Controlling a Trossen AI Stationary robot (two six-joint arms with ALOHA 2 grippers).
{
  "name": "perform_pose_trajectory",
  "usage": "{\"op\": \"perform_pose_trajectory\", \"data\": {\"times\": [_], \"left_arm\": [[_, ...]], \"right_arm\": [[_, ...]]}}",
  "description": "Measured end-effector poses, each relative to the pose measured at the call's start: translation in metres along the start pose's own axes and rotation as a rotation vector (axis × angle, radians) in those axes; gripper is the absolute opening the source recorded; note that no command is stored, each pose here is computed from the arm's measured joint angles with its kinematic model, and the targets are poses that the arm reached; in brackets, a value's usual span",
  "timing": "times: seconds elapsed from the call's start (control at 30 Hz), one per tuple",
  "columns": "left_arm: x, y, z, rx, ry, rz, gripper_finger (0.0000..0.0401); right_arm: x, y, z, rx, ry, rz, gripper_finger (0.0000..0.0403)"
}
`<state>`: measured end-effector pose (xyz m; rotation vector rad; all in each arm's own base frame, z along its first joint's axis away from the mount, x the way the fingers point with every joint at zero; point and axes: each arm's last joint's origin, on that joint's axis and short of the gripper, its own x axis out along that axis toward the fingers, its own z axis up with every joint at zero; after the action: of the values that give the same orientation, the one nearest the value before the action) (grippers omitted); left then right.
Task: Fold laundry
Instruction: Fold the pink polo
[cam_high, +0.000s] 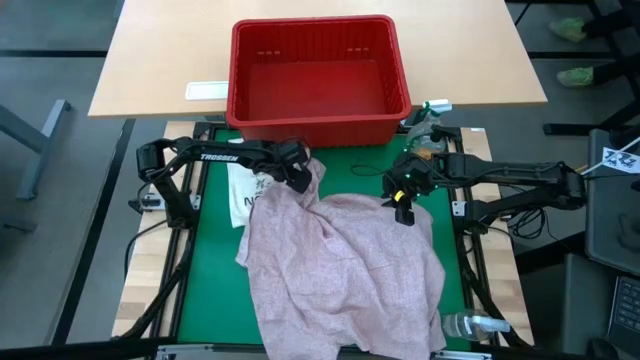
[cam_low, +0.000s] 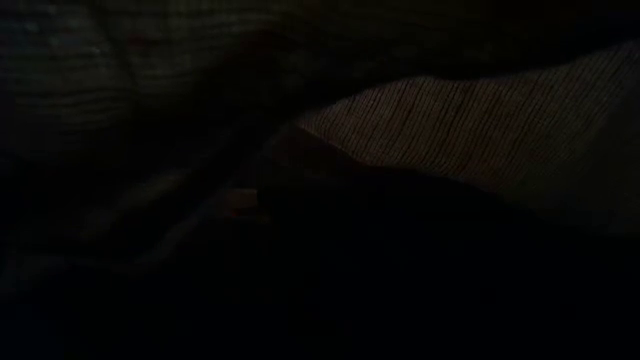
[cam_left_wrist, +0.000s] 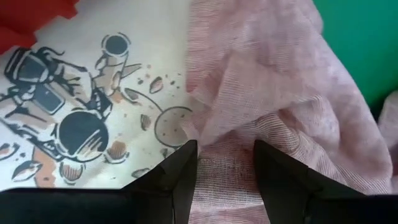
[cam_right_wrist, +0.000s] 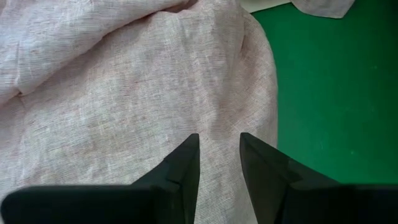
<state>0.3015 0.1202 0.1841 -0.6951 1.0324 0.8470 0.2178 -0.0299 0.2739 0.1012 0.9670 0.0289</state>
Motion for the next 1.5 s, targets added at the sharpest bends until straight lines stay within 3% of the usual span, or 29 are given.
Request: {"op": "perform_pose_trajectory", "data": {"times": [0.17, 0.43, 0.63, 1.0, 1.3, 1.5], "left_arm": [[0.000, -0.001, 0.001, 0.020, -0.001, -0.019, 0.0125], [-0.001, -0.002, 0.002, 0.042, -0.019, -0.019, 0.0008], [-0.023, 0.001, -0.005, 0.065, -0.033, 0.019, 0.0001], [-0.091, 0.002, -0.047, 0.112, -0.079, 0.117, 0.0000], [-0.135, 0.026, -0.091, 0.009, -0.086, 0.358, 0.0000], [-0.147, 0.042, -0.105, -0.070, -0.056, 0.513, 0.0000]], "right_arm": [[0.000, 0.000, -0.001, 0.001, 0.005, 0.000, 0.0115], [0.000, -0.001, -0.002, 0.037, 0.021, -0.054, 0.0115], [0.000, -0.005, -0.009, 0.102, 0.092, -0.171, 0.0115], [0.013, -0.031, -0.014, 0.252, 0.198, -0.187, 0.0115], [0.037, -0.037, -0.015, 0.265, 0.297, -0.191, 0.0115], [0.046, -0.044, -0.016, 0.240, 0.353, -0.353, 0.0115]]}}
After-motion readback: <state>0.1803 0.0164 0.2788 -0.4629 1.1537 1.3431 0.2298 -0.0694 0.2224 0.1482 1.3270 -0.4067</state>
